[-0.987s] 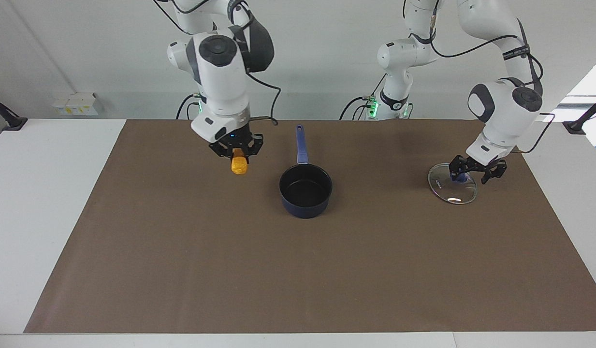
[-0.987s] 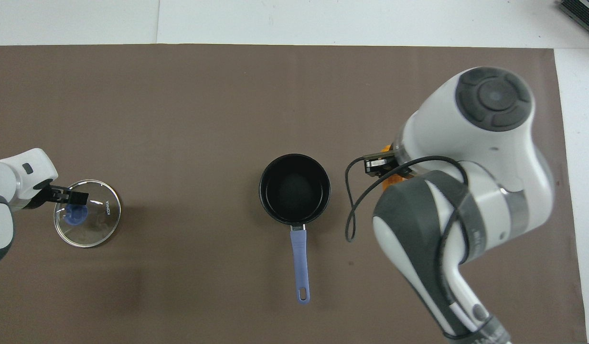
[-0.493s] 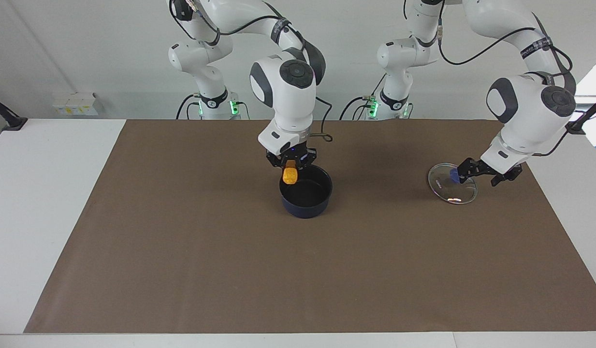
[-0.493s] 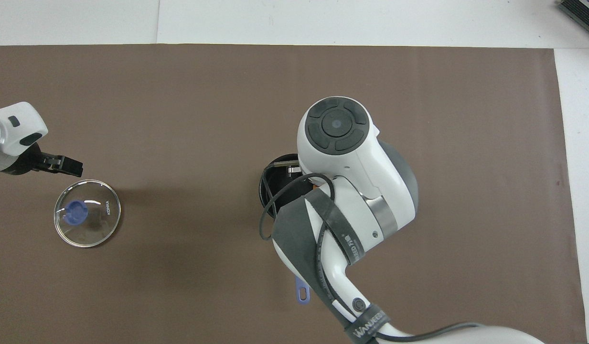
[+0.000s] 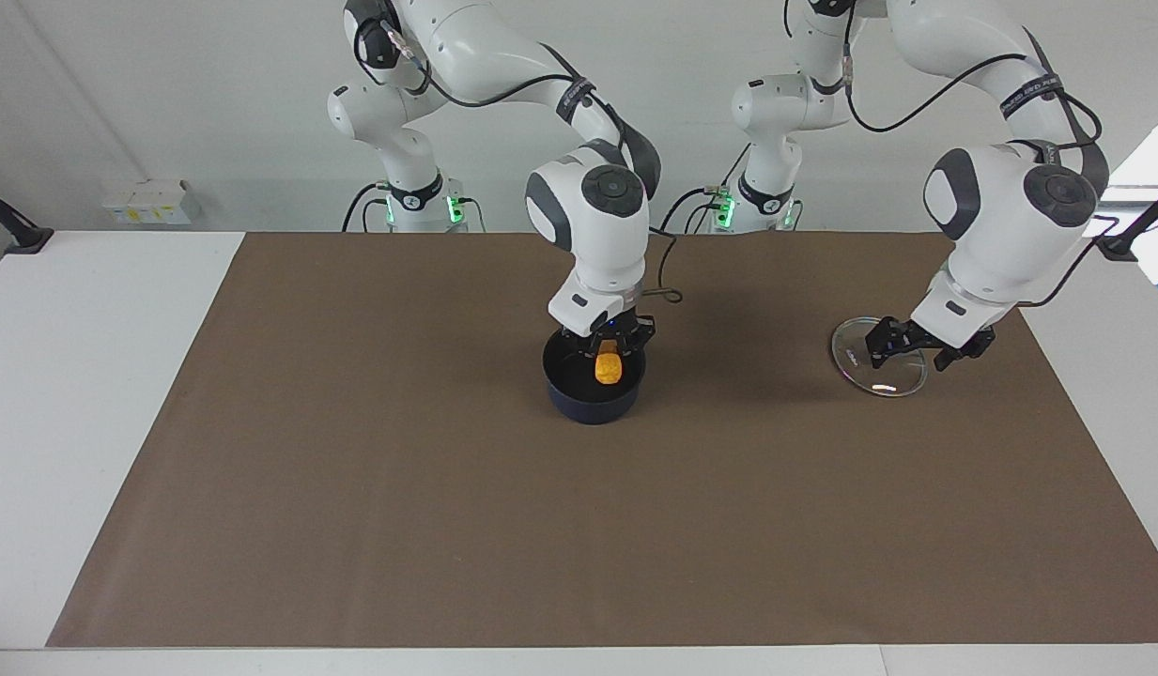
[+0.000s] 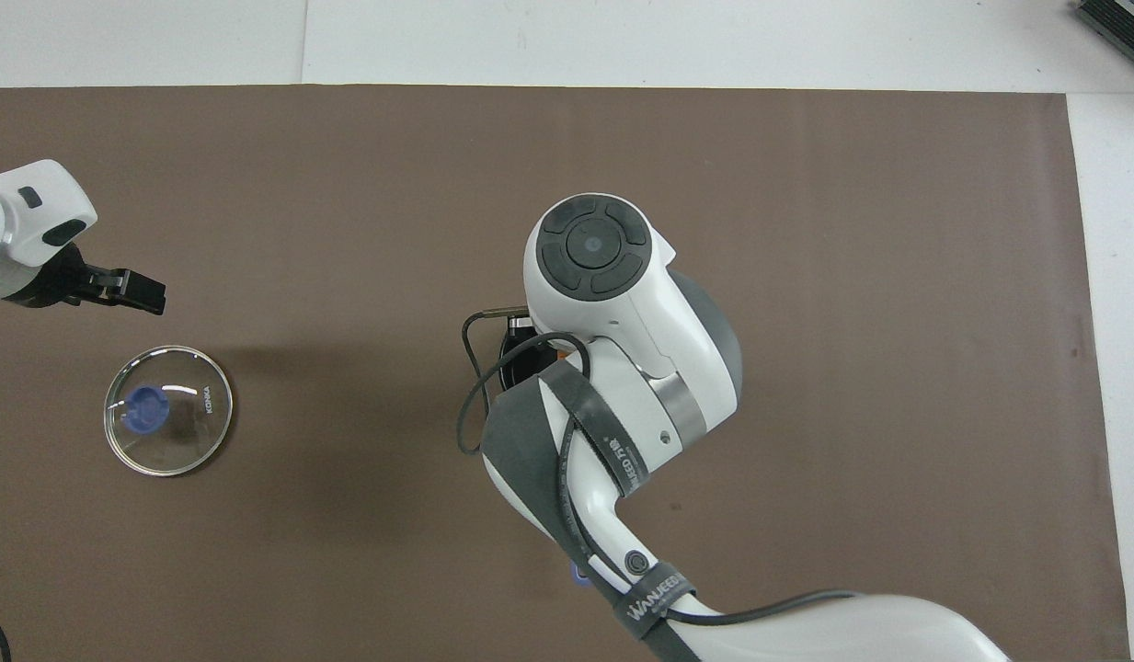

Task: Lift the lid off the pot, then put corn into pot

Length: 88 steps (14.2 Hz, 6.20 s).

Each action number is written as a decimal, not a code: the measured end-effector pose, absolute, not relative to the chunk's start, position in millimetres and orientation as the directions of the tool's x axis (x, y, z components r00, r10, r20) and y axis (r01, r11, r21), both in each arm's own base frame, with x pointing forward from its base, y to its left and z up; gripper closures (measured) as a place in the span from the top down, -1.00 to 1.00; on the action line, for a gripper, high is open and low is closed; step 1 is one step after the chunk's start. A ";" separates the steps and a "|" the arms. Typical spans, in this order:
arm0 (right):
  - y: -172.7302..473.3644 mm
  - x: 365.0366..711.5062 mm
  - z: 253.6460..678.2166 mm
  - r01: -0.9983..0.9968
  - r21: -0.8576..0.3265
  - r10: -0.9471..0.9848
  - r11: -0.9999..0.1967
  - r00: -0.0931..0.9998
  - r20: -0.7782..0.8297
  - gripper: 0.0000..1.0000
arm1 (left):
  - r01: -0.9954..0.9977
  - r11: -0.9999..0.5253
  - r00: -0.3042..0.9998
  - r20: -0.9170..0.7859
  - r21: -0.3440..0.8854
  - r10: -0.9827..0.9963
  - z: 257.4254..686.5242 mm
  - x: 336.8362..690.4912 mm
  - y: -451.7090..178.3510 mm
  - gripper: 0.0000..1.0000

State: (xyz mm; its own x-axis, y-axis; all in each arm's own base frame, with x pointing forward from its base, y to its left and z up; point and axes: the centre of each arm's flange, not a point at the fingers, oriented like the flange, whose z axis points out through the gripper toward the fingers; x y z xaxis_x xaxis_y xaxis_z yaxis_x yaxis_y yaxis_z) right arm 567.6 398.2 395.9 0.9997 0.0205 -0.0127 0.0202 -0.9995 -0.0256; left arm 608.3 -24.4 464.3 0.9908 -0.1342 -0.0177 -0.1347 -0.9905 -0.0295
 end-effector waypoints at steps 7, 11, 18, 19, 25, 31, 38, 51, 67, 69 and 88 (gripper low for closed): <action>390.9 555.3 364.8 0.044 0.001 0.044 -0.999 0.997 -0.060 -0.26 | -0.131 -0.990 0.991 0.030 -0.044 -0.133 550.4 578.4 -30.7 1.00; 386.3 551.4 363.5 0.083 -0.008 0.083 -0.997 0.995 -0.048 -0.26 | -0.126 -0.991 0.992 0.016 -0.048 -0.127 583.4 553.7 -28.9 1.00; 380.8 557.3 360.9 0.080 -0.023 0.080 -0.997 0.997 -0.017 -0.26 | -0.124 -0.991 0.992 -0.024 -0.046 -0.123 606.9 542.7 -28.1 1.00; 381.1 558.0 360.9 0.077 -0.031 0.077 -0.997 0.997 -0.012 -0.26 | -0.124 -0.991 0.992 -0.024 -0.046 -0.123 606.6 542.9 -27.8 1.00; 382.2 558.3 355.4 0.062 -0.064 0.062 -0.996 0.998 0.000 -0.26 | -0.124 -0.991 0.992 -0.016 -0.047 -0.123 610.6 542.8 -28.1 1.00; 380.6 553.0 342.5 0.107 -0.052 0.108 -0.993 0.994 -0.018 0.12 | -0.124 -0.991 0.992 -0.021 -0.046 -0.123 610.2 542.3 -28.2 1.00; 360.7 566.3 369.2 0.088 -0.065 0.087 -0.994 0.996 0.023 1.00 | -0.124 -0.991 0.992 -0.039 -0.045 -0.122 605.5 540.8 -28.0 1.00; 104.7 583.5 606.1 -0.051 -0.045 -0.058 -0.998 0.987 0.151 1.00 | -0.076 -0.997 0.996 -0.052 -0.005 -0.076 631.6 539.7 -33.1 1.00; -6.4 533.6 632.8 -0.112 -0.018 -0.112 -0.994 0.994 -0.014 1.00 | -0.057 -0.998 0.997 -0.050 -0.003 -0.057 634.4 548.5 -20.8 1.00; 0.5 533.7 632.9 -0.109 -0.018 -0.109 -0.994 0.994 -0.014 1.00 | -0.057 -0.998 0.997 -0.044 -0.003 -0.057 637.2 548.5 -20.8 1.00; -7.9 533.4 649.7 -0.101 -0.022 -0.101 -0.995 0.995 0.026 1.00 | -0.057 -0.998 0.997 -0.045 -0.003 -0.057 638.2 548.1 -20.6 1.00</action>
State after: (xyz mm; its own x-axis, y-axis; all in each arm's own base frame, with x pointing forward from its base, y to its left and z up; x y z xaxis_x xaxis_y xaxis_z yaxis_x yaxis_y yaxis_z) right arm 533.4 -7.9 649.7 0.9945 -0.1012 0.0260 -0.1006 -0.9947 -0.0219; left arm 548.1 -20.6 638.2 0.9974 -0.0566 -0.0451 -0.0568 -0.9984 -0.0029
